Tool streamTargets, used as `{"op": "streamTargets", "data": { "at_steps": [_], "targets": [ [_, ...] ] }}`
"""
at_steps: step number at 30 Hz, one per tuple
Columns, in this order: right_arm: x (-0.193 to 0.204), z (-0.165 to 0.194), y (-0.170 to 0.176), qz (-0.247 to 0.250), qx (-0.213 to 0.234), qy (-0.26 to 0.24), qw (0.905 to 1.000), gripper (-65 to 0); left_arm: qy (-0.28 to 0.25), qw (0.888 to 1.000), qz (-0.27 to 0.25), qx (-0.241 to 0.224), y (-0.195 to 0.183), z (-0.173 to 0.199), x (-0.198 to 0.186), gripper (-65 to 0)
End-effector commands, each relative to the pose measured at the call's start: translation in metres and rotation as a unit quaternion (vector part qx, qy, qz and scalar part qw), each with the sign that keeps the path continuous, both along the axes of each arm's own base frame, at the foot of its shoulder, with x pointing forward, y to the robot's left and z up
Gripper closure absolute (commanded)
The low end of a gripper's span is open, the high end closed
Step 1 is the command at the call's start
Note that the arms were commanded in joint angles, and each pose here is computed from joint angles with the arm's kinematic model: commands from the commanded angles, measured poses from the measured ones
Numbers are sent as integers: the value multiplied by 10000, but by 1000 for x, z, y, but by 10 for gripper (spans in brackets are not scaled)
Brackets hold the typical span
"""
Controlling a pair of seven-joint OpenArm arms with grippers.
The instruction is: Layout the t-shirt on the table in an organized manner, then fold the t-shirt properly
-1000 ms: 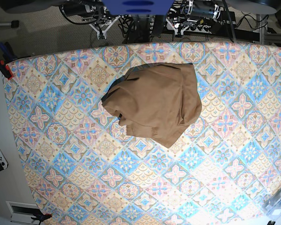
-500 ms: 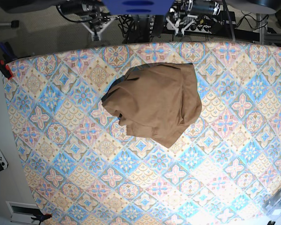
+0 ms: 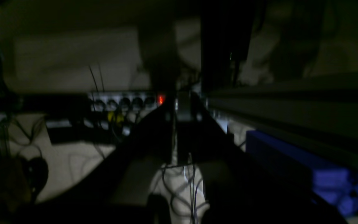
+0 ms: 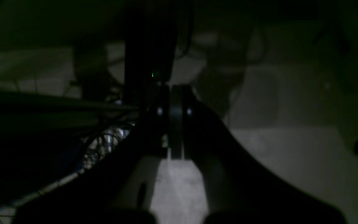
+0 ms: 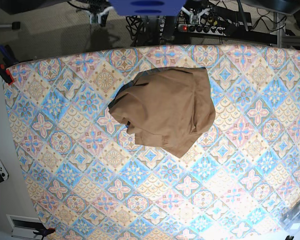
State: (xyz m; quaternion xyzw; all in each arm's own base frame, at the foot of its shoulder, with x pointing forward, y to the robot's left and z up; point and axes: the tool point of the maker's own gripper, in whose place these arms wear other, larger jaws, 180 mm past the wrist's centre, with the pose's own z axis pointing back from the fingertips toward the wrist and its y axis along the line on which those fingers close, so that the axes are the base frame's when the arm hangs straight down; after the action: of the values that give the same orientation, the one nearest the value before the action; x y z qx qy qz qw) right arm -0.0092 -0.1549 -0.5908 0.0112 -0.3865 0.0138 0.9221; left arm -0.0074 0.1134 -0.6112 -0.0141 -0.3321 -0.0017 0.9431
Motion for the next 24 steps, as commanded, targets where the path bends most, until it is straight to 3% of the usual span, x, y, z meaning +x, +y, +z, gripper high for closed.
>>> {"op": "streamTargets", "data": {
  "at_steps": [1, 3, 7, 12, 17, 24],
  "targets": [
    [-6, 10, -11, -27, -98, -215, 9997, 0, -210, 9998, -12, 2, 1, 7, -2, 0],
    [-8, 25, -13, -17, -103, -614, 9981, 0, -252, 9997, -4, 9, 2, 10, -7, 0],
    [-25, 28, -12, 3, -77, -531, 9986, 0, -397, 9992, -22, 38, 6, 14, -5, 0],
    [-17, 51, -17, -184, -127, -1103, 9936, 0, -1198, 9928, -10, -33, 2, 47, 7, 0],
    [13, 105, -32, -377, -302, -2227, 9737, 0, -1962, 9805, 38, -111, -4, 91, 21, 0],
    [26, 173, -40, -322, -432, -3131, 9482, 0, -2677, 9634, 62, -140, -4, 138, 41, 0]
  ]
}}
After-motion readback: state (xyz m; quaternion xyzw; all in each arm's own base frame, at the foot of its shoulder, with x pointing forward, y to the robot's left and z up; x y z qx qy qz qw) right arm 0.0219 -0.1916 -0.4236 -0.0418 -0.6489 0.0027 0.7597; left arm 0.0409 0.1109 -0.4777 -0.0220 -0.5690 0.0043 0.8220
